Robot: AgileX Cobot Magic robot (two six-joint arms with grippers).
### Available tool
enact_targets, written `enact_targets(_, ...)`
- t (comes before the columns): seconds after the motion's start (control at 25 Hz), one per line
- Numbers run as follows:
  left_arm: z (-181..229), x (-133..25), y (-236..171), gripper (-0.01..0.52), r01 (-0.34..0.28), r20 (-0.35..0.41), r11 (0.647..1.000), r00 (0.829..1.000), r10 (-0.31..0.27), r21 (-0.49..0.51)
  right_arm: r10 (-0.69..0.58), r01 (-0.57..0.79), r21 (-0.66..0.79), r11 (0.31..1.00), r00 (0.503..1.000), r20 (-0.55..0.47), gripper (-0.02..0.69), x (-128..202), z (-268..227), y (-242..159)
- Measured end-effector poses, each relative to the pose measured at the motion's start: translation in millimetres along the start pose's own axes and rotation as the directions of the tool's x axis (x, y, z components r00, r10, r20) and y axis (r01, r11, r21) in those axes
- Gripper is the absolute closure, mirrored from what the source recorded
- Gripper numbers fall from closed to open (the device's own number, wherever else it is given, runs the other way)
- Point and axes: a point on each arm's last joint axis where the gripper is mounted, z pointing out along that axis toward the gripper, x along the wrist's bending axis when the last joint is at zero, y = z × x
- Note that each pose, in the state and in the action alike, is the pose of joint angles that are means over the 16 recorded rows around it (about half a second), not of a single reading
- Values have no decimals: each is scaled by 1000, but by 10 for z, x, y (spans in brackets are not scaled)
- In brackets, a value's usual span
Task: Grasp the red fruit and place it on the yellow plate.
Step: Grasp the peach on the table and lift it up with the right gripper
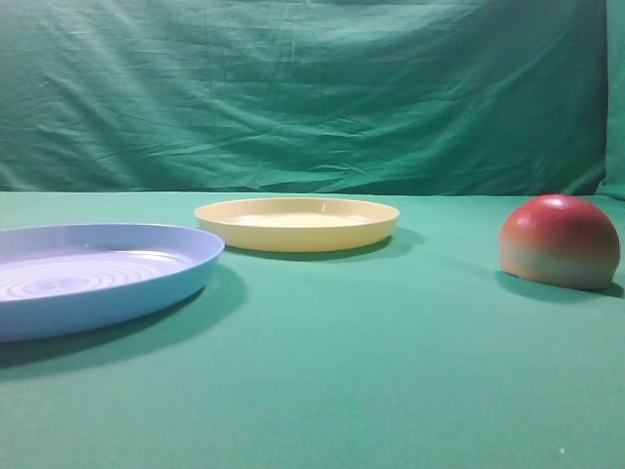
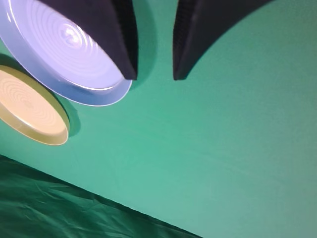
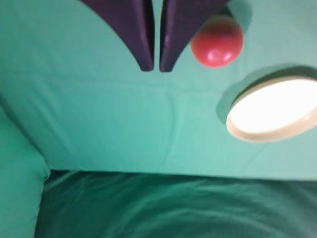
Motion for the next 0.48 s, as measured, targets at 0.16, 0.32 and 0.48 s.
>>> enact_targets(0.16, 0, 0, 0, 357, 0, 0, 1000, 1000, 0, 0, -33, 35, 78, 996, 999, -26, 665, 6, 138, 81)
enact_targets(0.32, 0, 0, 0, 357, 0, 0, 1000, 1000, 0, 0, -81, 92, 137, 986, 993, -85, 665, 64, 258, 112)
enact_targets(0.48, 0, 0, 0, 357, 0, 0, 1000, 1000, 0, 0, -144, 173, 178, 969, 976, -166, 665, 169, 383, 118)
